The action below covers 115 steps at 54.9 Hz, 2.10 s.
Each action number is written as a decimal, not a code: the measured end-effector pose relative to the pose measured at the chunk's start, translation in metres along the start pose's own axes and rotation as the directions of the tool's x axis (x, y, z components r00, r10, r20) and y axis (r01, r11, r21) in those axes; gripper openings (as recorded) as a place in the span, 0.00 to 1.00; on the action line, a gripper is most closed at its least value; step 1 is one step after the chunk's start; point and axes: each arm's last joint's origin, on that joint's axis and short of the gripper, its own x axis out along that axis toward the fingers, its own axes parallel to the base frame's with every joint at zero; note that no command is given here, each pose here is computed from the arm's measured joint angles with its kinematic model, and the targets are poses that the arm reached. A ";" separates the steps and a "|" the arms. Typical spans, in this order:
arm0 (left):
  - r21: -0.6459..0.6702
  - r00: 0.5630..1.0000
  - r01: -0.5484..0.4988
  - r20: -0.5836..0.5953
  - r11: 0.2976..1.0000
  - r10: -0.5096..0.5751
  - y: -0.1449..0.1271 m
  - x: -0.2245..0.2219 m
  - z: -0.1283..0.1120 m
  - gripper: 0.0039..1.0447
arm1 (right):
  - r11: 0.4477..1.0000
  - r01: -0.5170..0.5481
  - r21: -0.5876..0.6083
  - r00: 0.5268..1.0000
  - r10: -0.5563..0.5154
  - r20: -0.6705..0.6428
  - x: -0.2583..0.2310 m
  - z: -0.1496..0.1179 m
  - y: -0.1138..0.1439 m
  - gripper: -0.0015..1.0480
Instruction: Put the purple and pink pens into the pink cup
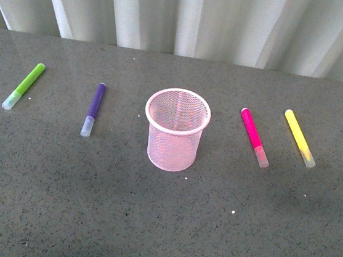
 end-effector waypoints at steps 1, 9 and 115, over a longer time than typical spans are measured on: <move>0.000 1.000 0.000 0.000 1.000 0.000 0.000 0.000 0.000 0.94 | 1.000 0.000 0.000 1.000 0.000 0.000 0.000 0.000 0.000 0.93; 0.000 1.000 0.000 0.000 1.000 0.000 0.000 0.000 0.000 0.94 | 1.000 0.000 0.000 1.000 0.000 0.000 0.000 0.000 0.000 0.93; -0.057 0.741 0.129 -0.657 0.990 -0.134 -0.063 0.253 0.000 0.94 | 1.000 0.000 0.000 1.000 0.000 0.000 0.000 0.000 0.000 0.93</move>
